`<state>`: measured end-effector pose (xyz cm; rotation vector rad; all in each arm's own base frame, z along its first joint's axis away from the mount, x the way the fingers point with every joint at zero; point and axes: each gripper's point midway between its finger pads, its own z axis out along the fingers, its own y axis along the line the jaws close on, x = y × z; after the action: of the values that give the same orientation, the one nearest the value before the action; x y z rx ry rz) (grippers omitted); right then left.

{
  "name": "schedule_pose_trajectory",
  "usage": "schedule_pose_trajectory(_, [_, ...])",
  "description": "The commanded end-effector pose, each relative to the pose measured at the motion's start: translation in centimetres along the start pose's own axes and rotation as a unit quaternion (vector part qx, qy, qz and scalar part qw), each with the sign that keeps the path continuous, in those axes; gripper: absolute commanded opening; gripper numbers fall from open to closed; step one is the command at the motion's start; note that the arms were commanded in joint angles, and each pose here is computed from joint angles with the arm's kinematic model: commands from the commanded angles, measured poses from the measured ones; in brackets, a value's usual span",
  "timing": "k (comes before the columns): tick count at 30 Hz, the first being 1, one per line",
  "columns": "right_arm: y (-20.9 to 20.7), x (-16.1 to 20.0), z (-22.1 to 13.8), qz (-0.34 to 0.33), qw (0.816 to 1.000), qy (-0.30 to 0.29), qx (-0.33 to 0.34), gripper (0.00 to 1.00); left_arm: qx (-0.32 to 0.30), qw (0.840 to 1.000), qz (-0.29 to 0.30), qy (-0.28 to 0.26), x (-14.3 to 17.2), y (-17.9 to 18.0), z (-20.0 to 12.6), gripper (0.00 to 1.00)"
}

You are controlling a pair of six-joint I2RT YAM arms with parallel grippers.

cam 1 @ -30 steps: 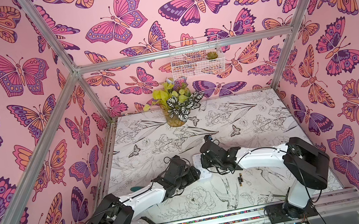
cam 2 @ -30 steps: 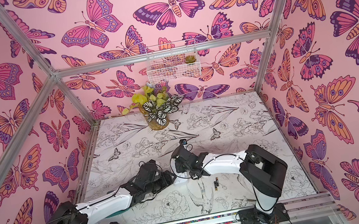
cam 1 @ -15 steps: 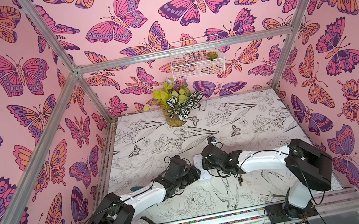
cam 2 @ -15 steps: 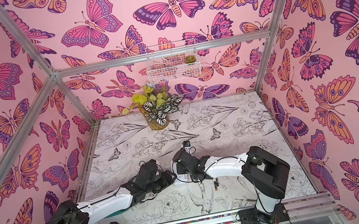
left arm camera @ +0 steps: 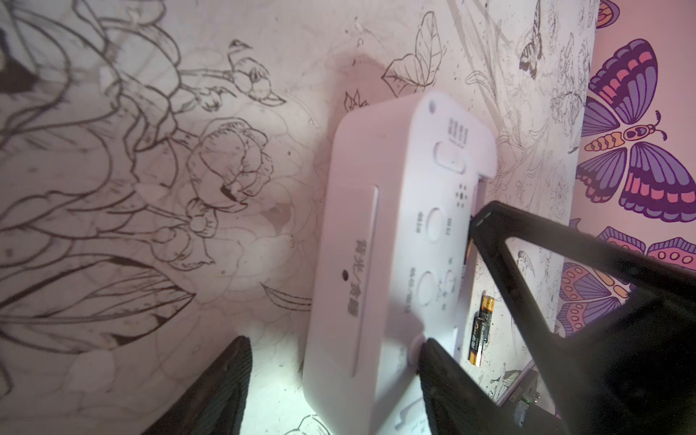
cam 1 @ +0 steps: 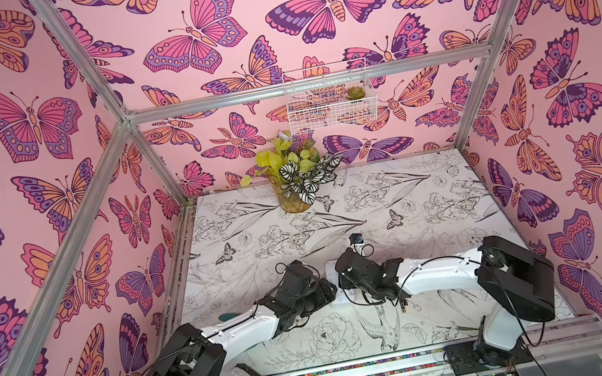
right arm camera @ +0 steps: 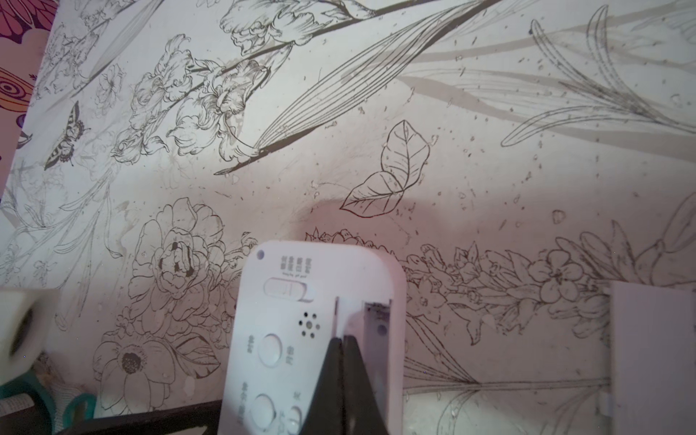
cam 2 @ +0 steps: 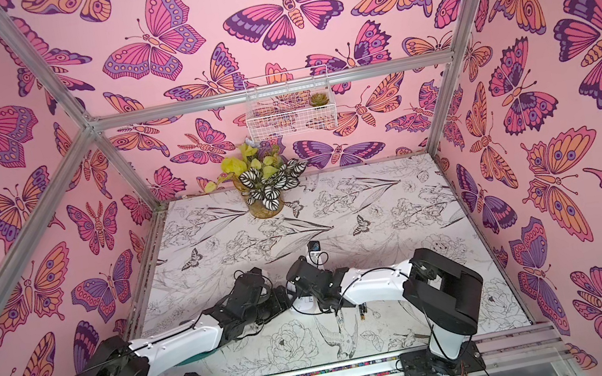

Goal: Insert the battery into the alarm
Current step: Install the battery in the alarm.

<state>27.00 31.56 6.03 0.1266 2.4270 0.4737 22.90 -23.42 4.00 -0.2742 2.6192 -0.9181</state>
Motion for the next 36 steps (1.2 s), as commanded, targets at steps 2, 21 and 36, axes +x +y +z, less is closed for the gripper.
schedule_pose_trajectory(2, [-5.8, 7.8, 0.7, -0.042, 0.989, 0.114, 0.085, 0.04, -0.023, 1.0, -0.006, 0.006, 0.3, 1.2, 0.2, 0.72])
schedule_pose_trajectory(21, [0.7, 2.8, -1.6, -0.065, 0.994, 0.083, 0.024, 0.18, -0.018, 1.0, -0.007, 0.005, 0.4, 1.1, -0.1, 0.7])
schedule_pose_trajectory(36, [0.6, 0.3, -1.6, -0.032, 0.997, 0.067, 0.007, 0.11, -0.022, 1.0, -0.006, 0.008, 0.6, 1.3, 0.1, 0.7])
